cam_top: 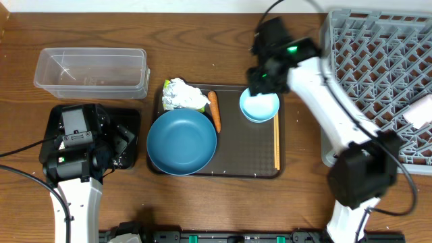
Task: Sort waste into correct bins and load items into the dishwasher rack
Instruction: 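Reach the right gripper to the light-blue bowl and grasp its rim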
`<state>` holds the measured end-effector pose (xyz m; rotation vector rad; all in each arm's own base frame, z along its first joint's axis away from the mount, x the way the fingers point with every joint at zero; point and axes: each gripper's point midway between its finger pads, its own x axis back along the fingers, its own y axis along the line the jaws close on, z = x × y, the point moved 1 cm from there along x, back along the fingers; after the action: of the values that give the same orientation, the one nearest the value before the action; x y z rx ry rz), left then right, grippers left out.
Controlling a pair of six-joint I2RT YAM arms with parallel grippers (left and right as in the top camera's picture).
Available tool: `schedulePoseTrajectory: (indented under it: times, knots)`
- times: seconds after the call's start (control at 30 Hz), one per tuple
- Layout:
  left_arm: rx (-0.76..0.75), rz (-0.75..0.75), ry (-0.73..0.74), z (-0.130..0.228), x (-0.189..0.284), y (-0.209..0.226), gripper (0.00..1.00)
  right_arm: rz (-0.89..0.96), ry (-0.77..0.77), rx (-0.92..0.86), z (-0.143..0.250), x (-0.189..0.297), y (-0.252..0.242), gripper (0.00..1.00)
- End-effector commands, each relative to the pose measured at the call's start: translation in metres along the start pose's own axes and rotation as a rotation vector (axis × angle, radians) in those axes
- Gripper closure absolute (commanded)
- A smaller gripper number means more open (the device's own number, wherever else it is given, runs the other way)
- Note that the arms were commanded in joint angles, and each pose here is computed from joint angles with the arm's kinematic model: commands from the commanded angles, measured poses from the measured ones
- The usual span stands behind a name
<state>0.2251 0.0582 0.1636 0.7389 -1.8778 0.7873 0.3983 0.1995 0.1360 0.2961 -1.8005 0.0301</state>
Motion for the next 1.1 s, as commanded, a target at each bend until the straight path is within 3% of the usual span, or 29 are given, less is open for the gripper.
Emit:
schedulePoseTrajectory:
  times: [0.0,0.37,0.73,0.9,1.07]
  knots:
    - [0.010,0.003,-0.018,-0.006,0.005,-0.002,0.02,0.045,0.069,0.025,0.016,-0.029,0.015,0.45]
    - [0.010,0.003,-0.018,-0.006,0.005,-0.002,0.02,0.153,0.167,0.087,0.043,-0.082,0.034,0.44]
    - [0.010,0.004,-0.019,-0.006,0.005,-0.002,0.02,0.161,0.188,0.088,0.048,-0.101,0.031,0.50]
    - [0.010,0.003,-0.018,-0.006,0.005,-0.002,0.02,0.162,0.191,0.084,0.051,-0.105,0.030,0.58]
    - [0.010,0.003,-0.018,-0.006,0.005,-0.002,0.02,0.162,0.190,0.084,0.051,-0.105,0.030,0.74]
